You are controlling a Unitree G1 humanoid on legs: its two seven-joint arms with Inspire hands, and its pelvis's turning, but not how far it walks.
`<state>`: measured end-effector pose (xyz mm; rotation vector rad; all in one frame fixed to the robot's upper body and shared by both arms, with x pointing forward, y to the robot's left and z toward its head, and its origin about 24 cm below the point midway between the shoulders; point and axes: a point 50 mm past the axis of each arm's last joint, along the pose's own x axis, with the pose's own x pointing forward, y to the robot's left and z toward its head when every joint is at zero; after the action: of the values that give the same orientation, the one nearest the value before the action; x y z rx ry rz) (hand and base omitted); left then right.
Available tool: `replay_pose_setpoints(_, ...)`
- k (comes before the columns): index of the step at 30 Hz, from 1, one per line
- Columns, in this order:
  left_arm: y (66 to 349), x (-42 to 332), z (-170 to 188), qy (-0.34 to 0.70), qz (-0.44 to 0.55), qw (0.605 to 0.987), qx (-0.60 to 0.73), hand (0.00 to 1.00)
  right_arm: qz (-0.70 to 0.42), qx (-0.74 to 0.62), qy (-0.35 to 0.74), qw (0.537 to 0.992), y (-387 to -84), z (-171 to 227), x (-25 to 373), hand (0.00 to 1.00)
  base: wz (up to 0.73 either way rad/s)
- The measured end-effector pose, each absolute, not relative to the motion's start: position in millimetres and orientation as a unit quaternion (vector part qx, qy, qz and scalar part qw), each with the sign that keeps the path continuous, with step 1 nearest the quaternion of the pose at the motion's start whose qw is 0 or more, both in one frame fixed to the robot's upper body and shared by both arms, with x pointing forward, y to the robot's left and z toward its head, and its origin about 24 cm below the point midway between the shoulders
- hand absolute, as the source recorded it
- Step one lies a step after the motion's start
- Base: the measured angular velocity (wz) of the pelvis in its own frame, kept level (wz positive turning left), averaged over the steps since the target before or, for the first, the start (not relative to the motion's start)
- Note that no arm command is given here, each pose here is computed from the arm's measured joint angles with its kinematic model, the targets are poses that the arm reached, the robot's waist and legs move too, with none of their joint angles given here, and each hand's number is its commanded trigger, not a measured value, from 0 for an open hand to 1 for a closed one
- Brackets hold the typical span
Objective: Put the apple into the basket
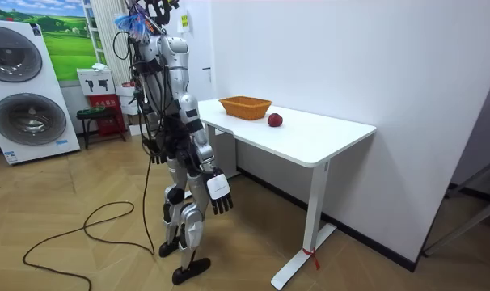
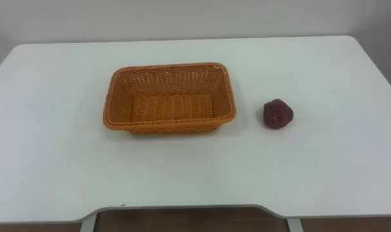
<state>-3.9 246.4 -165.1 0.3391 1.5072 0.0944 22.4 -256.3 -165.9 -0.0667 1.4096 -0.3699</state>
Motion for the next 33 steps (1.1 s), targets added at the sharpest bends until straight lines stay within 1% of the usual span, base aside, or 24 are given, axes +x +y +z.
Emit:
replay_pose_setpoints(7, 246, -3, -165, 0.680, 0.043, 0.716, 0.153, 0.00, -0.177, -0.019, 0.641, 0.747, -256, -166, 23, 0.00, 0.00)
replay_pose_setpoints(12, 247, -2, -165, 0.675, 0.054, 0.718, 0.164, 0.00, -0.238, 0.045, 0.630, 0.738, -255, -167, 19, 0.00, -0.02)
replay_pose_setpoints(15, 248, -6, -165, 0.676, 0.069, 0.715, 0.161, 0.00, -0.304, 0.094, 0.611, 0.725, -258, -166, 19, 0.00, -0.08)
replay_pose_setpoints(18, 251, -10, -165, 0.678, 0.089, 0.714, 0.152, 0.00, -0.406, 0.183, 0.569, 0.691, -265, -164, 16, 0.00, 0.00)
replay_pose_setpoints(20, 254, -16, -163, 0.681, 0.103, 0.711, 0.146, 0.00, -0.492, 0.268, 0.512, 0.652, -274, -161, 18, 0.00, 0.00)
replay_pose_setpoints(21, 255, -17, -163, 0.680, 0.107, 0.711, 0.147, 0.00, -0.512, 0.288, 0.495, 0.640, -276, -160, 19, 0.00, 0.00)
replay_pose_setpoints(23, 259, -17, -161, 0.672, 0.118, 0.714, 0.154, 0.00, -0.570, 0.351, 0.425, 0.609, -288, -154, 28, 0.00, 0.00)
replay_pose_setpoints(25, 261, -16, -160, 0.666, 0.129, 0.719, 0.150, 0.00, -0.602, 0.386, 0.374, 0.591, -299, -147, 40, 0.00, -0.08)
replay_pose_setpoints(27, 263, -15, -159, 0.661, 0.137, 0.721, 0.157, 0.00, -0.621, 0.395, 0.332, 0.590, -310, -136, 55, 0.00, -0.08)
replay_pose_setpoints(30, 263, -13, -159, 0.655, 0.145, 0.726, 0.152, 0.00, -0.642, 0.377, 0.270, 0.610, -330, -111, 80, 0.00, 0.00)
replay_pose_setpoints(32, 265, -9, -158, 0.648, 0.151, 0.730, 0.156, 0.00, -0.658, 0.348, 0.211, 0.633, -345, -81, 102, 0.00, 0.00)
replay_pose_setpoints(33, 265, -8, -158, 0.646, 0.152, 0.731, 0.159, 0.00, -0.663, 0.334, 0.196, 0.641, -349, -73, 107, 0.00, 0.00)
